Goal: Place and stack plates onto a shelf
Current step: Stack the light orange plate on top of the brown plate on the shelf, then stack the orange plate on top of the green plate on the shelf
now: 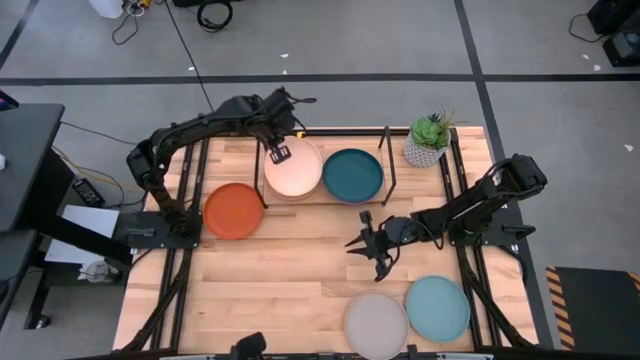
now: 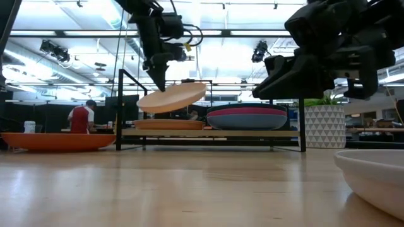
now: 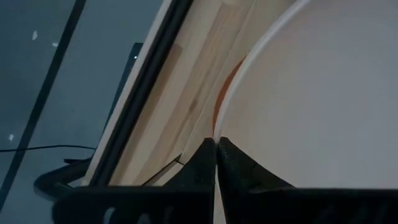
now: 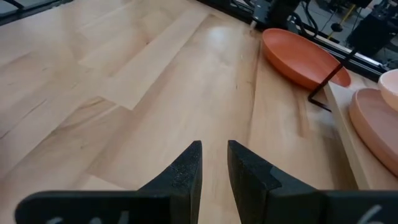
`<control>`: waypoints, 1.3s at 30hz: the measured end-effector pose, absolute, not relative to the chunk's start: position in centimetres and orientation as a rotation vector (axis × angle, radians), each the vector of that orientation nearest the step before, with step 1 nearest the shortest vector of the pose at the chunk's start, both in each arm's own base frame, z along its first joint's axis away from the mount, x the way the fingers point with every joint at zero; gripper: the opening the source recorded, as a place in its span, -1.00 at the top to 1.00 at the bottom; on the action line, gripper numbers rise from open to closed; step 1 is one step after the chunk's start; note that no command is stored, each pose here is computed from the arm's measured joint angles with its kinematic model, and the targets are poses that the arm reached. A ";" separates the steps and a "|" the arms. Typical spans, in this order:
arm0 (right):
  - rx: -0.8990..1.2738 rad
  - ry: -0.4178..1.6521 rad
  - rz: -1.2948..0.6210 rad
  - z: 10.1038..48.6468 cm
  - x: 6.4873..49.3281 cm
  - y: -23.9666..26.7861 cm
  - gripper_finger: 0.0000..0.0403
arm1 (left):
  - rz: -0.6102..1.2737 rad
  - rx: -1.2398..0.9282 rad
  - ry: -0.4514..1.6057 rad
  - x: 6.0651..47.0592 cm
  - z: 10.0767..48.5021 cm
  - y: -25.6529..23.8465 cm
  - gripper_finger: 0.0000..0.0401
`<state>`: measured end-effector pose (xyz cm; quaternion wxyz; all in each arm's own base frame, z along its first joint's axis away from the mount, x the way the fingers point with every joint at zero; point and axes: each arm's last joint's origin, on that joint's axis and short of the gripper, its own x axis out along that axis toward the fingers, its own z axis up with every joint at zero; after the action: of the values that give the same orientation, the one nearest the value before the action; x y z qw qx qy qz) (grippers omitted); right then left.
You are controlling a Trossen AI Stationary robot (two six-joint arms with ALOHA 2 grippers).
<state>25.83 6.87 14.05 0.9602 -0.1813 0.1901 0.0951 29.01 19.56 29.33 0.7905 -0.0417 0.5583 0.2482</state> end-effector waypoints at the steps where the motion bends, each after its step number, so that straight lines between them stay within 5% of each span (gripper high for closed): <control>1: -0.368 0.385 0.195 14.0 25.8 6.9 0.59 | 0.524 -0.096 1.199 29.0 29.3 19.6 0.95; 17: -0.386 0.367 0.206 14.2 25.8 7.2 0.59 | 0.485 -0.053 1.330 30.9 26.0 19.4 0.91; 29: -0.401 0.366 0.208 14.2 25.8 7.2 0.59 | 0.568 -0.013 1.254 31.5 26.3 19.9 0.60; 39: -0.423 0.364 0.212 14.2 25.8 7.2 0.59 | 0.177 -0.124 1.296 33.1 26.5 13.2 0.61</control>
<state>25.80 7.19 14.17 0.9558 -0.2083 0.1795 0.1045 33.10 13.19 26.53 0.7918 -0.0576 0.6024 0.0825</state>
